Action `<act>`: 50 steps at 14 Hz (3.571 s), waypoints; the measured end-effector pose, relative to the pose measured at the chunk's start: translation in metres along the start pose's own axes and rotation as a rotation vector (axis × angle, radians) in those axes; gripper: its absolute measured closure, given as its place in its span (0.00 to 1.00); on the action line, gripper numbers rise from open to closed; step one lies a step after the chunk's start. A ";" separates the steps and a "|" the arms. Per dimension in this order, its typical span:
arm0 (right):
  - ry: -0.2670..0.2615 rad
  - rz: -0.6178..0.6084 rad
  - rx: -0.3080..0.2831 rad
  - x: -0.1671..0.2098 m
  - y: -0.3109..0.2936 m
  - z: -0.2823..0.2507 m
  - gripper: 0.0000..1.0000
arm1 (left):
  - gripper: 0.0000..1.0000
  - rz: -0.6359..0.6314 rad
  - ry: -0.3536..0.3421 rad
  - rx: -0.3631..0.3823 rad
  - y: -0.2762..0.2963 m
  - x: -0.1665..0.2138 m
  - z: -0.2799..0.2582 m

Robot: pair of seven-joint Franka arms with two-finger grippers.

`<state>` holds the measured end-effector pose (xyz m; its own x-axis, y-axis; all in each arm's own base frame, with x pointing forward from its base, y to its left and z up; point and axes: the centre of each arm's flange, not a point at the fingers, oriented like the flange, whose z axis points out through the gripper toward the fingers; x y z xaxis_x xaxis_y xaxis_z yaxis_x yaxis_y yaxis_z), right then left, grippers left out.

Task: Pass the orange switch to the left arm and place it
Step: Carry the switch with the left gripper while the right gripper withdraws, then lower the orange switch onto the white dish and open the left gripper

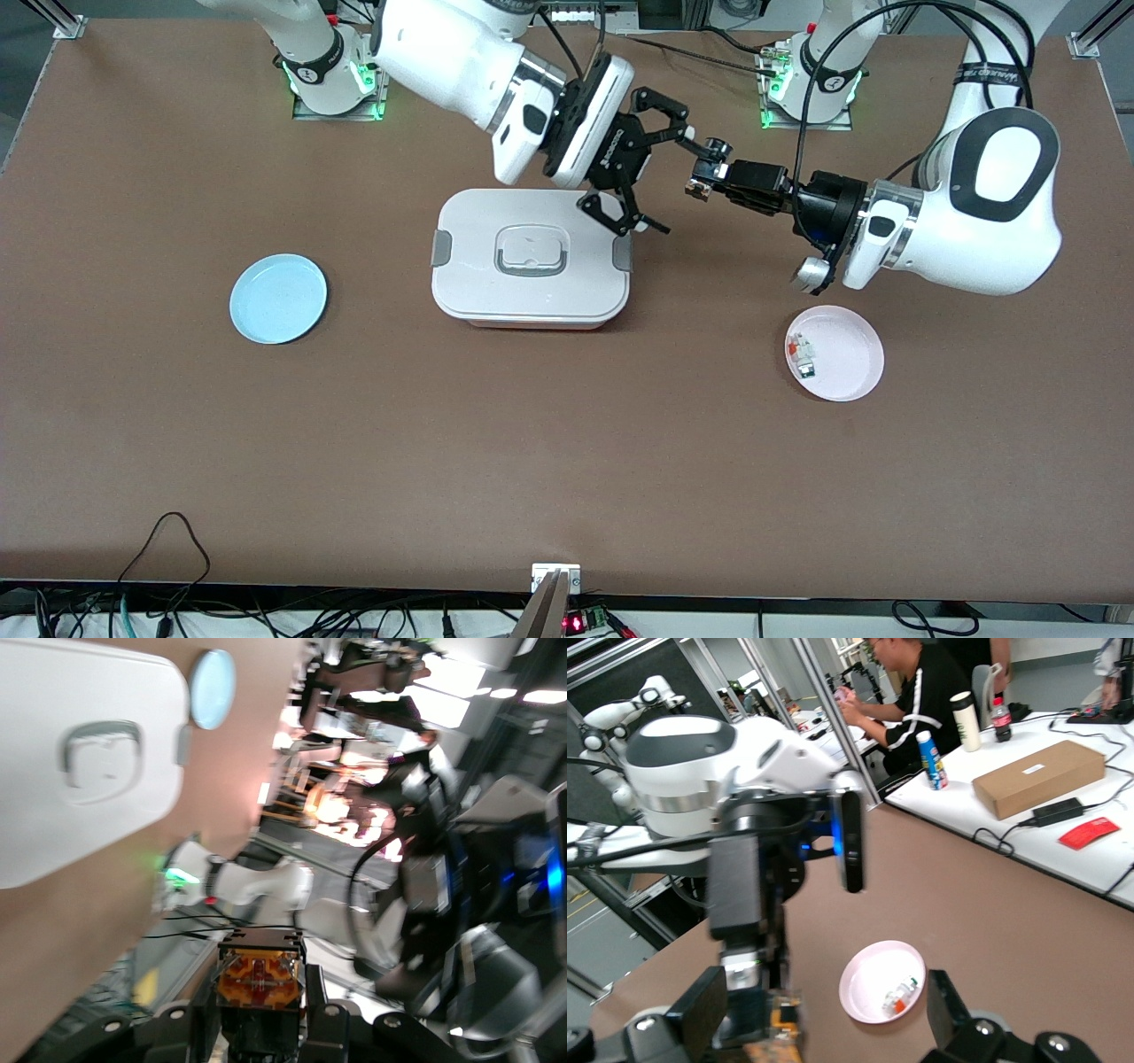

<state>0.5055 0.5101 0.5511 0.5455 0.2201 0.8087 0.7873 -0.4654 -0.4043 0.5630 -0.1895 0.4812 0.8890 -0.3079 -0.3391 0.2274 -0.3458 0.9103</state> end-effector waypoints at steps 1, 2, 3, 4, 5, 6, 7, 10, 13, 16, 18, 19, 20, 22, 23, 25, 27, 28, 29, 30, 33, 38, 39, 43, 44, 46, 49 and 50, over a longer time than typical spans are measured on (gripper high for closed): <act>0.004 0.011 -0.013 0.001 0.010 -0.004 0.00 | 0.59 0.011 0.003 0.078 0.001 -0.001 -0.004; 0.007 0.024 -0.029 0.002 0.023 -0.008 0.00 | 0.59 0.019 0.006 0.158 0.000 -0.002 -0.009; 0.008 0.039 -0.051 0.001 0.040 -0.014 0.00 | 0.59 0.019 0.010 0.236 -0.004 -0.001 -0.013; 0.008 0.057 -0.076 -0.001 0.061 -0.020 0.00 | 0.59 0.016 0.012 0.316 -0.011 0.002 -0.018; 0.004 0.077 -0.102 -0.005 0.082 -0.027 0.00 | 0.59 0.017 0.010 0.391 -0.019 0.007 -0.024; -0.008 0.101 -0.121 -0.009 0.106 -0.036 0.00 | 0.59 0.018 0.005 0.455 -0.027 0.013 -0.029; -0.033 0.125 -0.123 -0.014 0.128 -0.044 0.00 | 0.59 0.017 0.000 0.503 -0.036 0.021 -0.035; -0.147 0.155 -0.131 -0.028 0.193 -0.082 0.00 | 0.59 0.022 -0.043 0.651 -0.070 0.042 -0.047; -0.338 0.151 -0.174 -0.045 0.249 -0.132 0.00 | 0.59 0.063 -0.122 0.857 -0.108 0.057 -0.065; -0.567 0.173 -0.276 -0.060 0.269 -0.164 0.00 | 0.59 0.157 -0.194 1.048 -0.130 0.068 -0.085; -0.694 0.192 -0.352 -0.067 0.268 -0.176 0.00 | 0.59 0.298 -0.286 1.133 -0.144 0.077 -0.095; -0.748 0.209 -0.389 -0.069 0.269 -0.185 0.00 | 0.59 0.395 -0.333 1.159 -0.153 0.084 -0.101; -0.807 0.223 -0.424 -0.071 0.271 -0.200 0.00 | 0.59 0.492 -0.377 1.184 -0.164 0.092 -0.108; -0.886 0.263 -0.483 -0.071 0.274 -0.235 0.00 | 0.59 0.636 -0.455 1.241 -0.185 0.107 -0.120; -0.901 0.314 -0.518 -0.068 0.275 -0.255 0.00 | 0.59 0.709 -0.484 1.259 -0.196 0.114 -0.123; -0.898 0.452 -0.609 -0.061 0.275 -0.301 0.00 | 0.59 0.816 -0.510 1.271 -0.226 0.124 -0.122; -0.881 0.547 -0.687 -0.053 0.268 -0.342 0.00 | 0.59 0.865 -0.517 1.270 -0.254 0.125 -0.114; -0.869 0.589 -0.715 -0.050 0.263 -0.359 0.00 | 0.59 0.874 -0.521 1.270 -0.263 0.124 -0.111; -0.862 0.625 -0.731 -0.047 0.256 -0.377 0.00 | 0.59 0.878 -0.533 1.277 -0.270 0.122 -0.109; -0.853 0.654 -0.740 -0.044 0.251 -0.395 0.00 | 0.59 0.879 -0.549 1.281 -0.275 0.121 -0.108; -0.815 0.739 -0.781 -0.041 0.239 -0.432 0.00 | 0.59 0.887 -0.566 1.277 -0.289 0.118 -0.099; -0.718 0.773 -0.883 -0.034 0.218 -0.442 0.00 | 0.20 0.882 -0.550 1.284 -0.289 0.112 -0.108; -0.701 0.755 -0.891 -0.036 0.214 -0.441 0.00 | 0.13 0.883 -0.543 1.290 -0.285 0.111 -0.111; -0.705 0.720 -0.893 -0.038 0.199 -0.425 0.00 | 0.00 0.828 -0.507 1.271 -0.231 0.098 -0.129; -0.706 0.716 -0.892 -0.038 0.198 -0.423 0.00 | 0.00 0.789 -0.479 1.246 -0.207 0.093 -0.136; -0.707 0.716 -0.893 -0.038 0.198 -0.423 0.00 | 0.00 0.666 -0.419 1.218 -0.163 0.080 -0.149; -0.702 0.711 -0.893 -0.035 0.196 -0.423 0.00 | 0.00 0.429 -0.320 1.194 -0.117 0.062 -0.159; -0.700 0.709 -0.893 -0.032 0.194 -0.424 0.00 | 0.00 0.363 -0.295 1.173 -0.102 0.058 -0.155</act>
<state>0.5189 0.0490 0.6274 0.9983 -0.0355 0.0460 -0.0351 -0.9993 -0.0094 0.6527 -0.0345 0.4054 0.6692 -0.6833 -0.2919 -0.6339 -0.7300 0.2556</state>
